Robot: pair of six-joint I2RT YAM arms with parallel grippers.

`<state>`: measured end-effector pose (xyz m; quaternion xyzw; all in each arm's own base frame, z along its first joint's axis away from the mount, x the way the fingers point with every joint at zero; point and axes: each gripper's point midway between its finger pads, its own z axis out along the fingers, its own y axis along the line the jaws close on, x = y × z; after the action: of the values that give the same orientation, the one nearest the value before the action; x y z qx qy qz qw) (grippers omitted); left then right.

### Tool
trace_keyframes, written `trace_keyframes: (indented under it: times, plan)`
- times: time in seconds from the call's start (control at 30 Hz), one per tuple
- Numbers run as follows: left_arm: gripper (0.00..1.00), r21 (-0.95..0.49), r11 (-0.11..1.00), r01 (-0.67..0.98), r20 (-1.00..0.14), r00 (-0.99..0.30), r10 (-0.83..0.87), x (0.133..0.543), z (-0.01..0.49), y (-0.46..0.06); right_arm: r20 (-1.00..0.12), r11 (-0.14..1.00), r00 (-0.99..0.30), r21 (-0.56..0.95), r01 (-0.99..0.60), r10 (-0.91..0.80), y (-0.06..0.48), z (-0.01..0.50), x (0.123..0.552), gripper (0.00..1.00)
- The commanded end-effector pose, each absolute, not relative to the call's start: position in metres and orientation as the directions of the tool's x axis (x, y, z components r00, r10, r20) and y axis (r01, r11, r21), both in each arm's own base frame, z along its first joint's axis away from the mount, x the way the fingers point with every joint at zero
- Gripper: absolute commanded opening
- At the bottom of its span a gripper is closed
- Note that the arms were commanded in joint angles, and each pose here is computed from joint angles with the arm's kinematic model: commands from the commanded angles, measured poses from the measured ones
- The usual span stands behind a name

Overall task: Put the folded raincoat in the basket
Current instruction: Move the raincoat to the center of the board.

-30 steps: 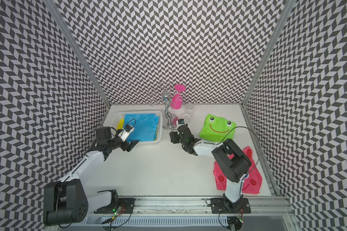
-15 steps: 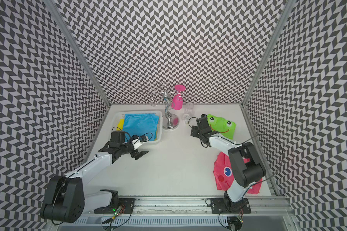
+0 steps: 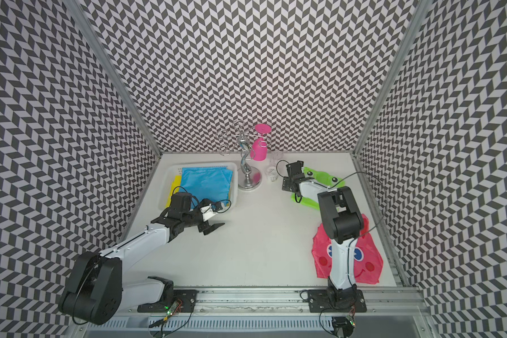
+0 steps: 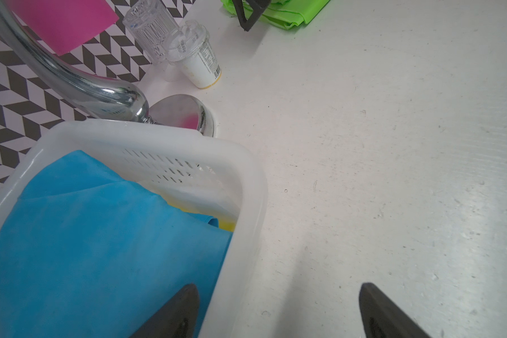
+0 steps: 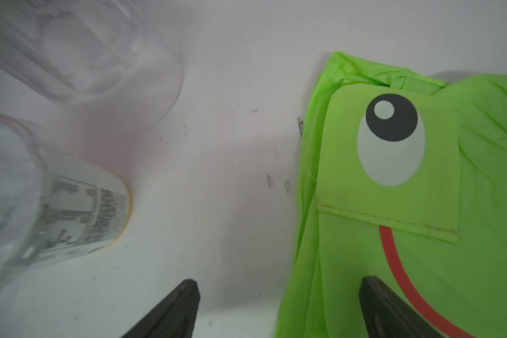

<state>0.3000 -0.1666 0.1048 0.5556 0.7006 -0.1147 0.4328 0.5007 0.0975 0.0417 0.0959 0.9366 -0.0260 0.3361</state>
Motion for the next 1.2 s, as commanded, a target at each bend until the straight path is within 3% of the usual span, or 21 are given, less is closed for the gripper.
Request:
trace_keyframes:
  times: [0.0, 0.1, 0.2, 0.63, 0.87, 1.17]
  plan:
    - [0.89, 0.294, 0.367, 0.882, -0.749, -0.026, 0.662, 0.294, 0.104, -0.169, -0.642, 0.961, -0.752, -0.079, 0.263, 0.154, 0.078, 0.038, 0.508, 0.88]
    - [0.89, 0.287, 0.375, 0.882, -0.752, -0.034, 0.658, 0.293, 0.104, -0.169, -0.613, 0.953, -0.773, -0.104, 0.286, 0.165, 0.073, 0.024, 0.505, 0.85]
    - [0.89, 0.283, 0.379, 0.881, -0.752, -0.04, 0.657, 0.293, 0.104, -0.169, -0.583, 0.957, -0.79, -0.069, 0.28, 0.189, 0.078, 0.011, 0.499, 0.75]
    - [0.87, 0.283, 0.369, 0.885, -0.71, -0.064, 0.701, 0.289, 0.109, -0.165, -0.557, 0.976, -0.806, 0.046, 0.211, 0.201, 0.101, 0.027, 0.471, 0.12]
    - [0.87, 0.153, 0.311, 0.938, -0.754, -0.093, 0.65, 0.267, 0.128, -0.184, -0.556, 0.982, -0.814, 0.171, 0.083, 0.166, 0.151, 0.05, 0.431, 0.0]
    - [0.88, 0.023, 0.372, 0.928, -0.813, -0.199, 0.547, 0.272, 0.165, -0.199, -0.505, 0.947, -0.858, 0.31, -0.082, 0.091, 0.221, 0.063, 0.344, 0.0]
